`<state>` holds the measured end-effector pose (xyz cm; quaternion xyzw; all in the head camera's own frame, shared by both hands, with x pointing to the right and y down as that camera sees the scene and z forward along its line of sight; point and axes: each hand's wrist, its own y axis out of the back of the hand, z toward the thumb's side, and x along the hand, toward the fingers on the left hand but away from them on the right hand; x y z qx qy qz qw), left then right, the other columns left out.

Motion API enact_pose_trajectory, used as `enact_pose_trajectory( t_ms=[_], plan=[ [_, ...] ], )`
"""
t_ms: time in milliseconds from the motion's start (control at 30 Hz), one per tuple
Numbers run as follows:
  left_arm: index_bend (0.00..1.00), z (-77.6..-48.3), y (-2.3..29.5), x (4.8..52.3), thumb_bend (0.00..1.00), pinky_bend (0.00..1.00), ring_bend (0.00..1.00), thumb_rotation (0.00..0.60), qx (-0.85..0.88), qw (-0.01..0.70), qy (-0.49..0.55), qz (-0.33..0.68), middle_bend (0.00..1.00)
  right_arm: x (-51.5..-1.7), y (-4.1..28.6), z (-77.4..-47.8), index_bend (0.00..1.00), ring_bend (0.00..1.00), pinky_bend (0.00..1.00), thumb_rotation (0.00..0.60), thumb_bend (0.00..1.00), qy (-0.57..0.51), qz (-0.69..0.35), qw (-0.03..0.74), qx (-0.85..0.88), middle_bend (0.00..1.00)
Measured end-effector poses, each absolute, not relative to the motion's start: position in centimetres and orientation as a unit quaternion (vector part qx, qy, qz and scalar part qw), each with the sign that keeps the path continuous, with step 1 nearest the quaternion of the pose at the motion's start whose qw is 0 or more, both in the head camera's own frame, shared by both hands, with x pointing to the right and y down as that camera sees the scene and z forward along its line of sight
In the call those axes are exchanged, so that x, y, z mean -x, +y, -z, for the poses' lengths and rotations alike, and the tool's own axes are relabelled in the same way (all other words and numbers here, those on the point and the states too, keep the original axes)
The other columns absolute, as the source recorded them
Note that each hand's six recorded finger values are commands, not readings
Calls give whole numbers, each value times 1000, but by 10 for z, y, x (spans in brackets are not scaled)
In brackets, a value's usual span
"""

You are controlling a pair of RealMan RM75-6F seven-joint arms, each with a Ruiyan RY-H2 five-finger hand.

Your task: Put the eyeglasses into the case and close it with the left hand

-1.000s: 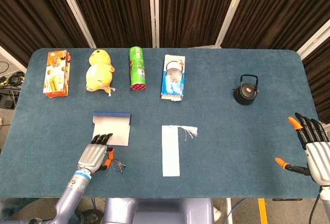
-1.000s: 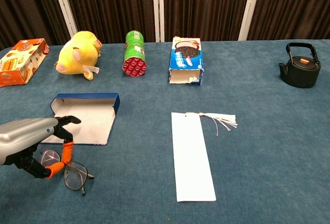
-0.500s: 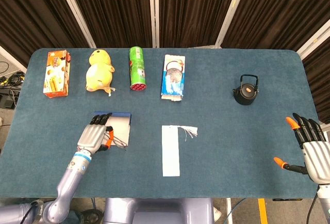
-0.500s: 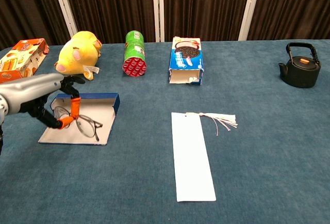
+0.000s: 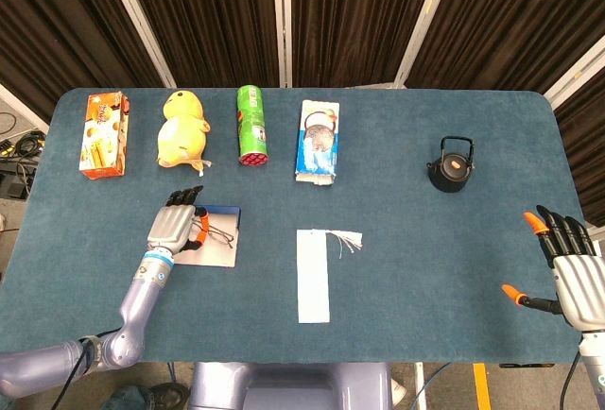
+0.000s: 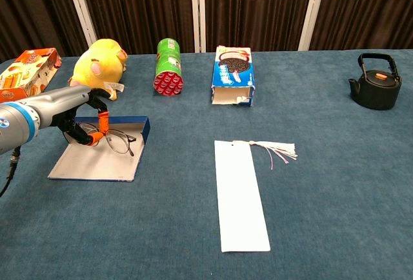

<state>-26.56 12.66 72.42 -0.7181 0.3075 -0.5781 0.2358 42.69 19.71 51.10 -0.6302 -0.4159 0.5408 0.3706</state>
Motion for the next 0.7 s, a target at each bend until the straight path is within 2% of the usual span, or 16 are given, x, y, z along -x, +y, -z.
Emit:
enact_pose_trajectory(
  t_ms=[167, 233, 300, 367, 400, 700],
  plan=[
    [630, -732, 123, 264, 494, 0, 0, 600, 713, 241, 311, 581, 0, -428, 197, -512, 0, 0, 0, 600, 0, -416, -542, 369, 629, 0],
    [494, -734, 122, 264, 428, 0, 0, 600, 710, 243, 313, 582, 0, -428, 196, -512, 0, 0, 0, 600, 0, -417, -542, 369, 629, 0],
    [225, -735, 122, 265, 288, 0, 0, 600, 710, 241, 316, 581, 0, -429, 196, -512, 0, 0, 0, 600, 0, -418, -543, 368, 629, 0],
    [70, -733, 121, 266, 211, 0, 0, 600, 711, 241, 323, 576, 0, -429, 196, -512, 0, 0, 0, 600, 0, -417, -542, 368, 630, 0],
    [24, -732, 121, 266, 190, 0, 0, 600, 712, 242, 326, 573, 0, -429, 196, -512, 0, 0, 0, 600, 0, -417, -542, 368, 630, 0],
    [0, -707, 115, 280, 154, 0, 0, 600, 714, 272, 345, 546, 0, -425, 198, -510, 0, 0, 0, 600, 0, -416, -538, 370, 633, 0]
  ],
)
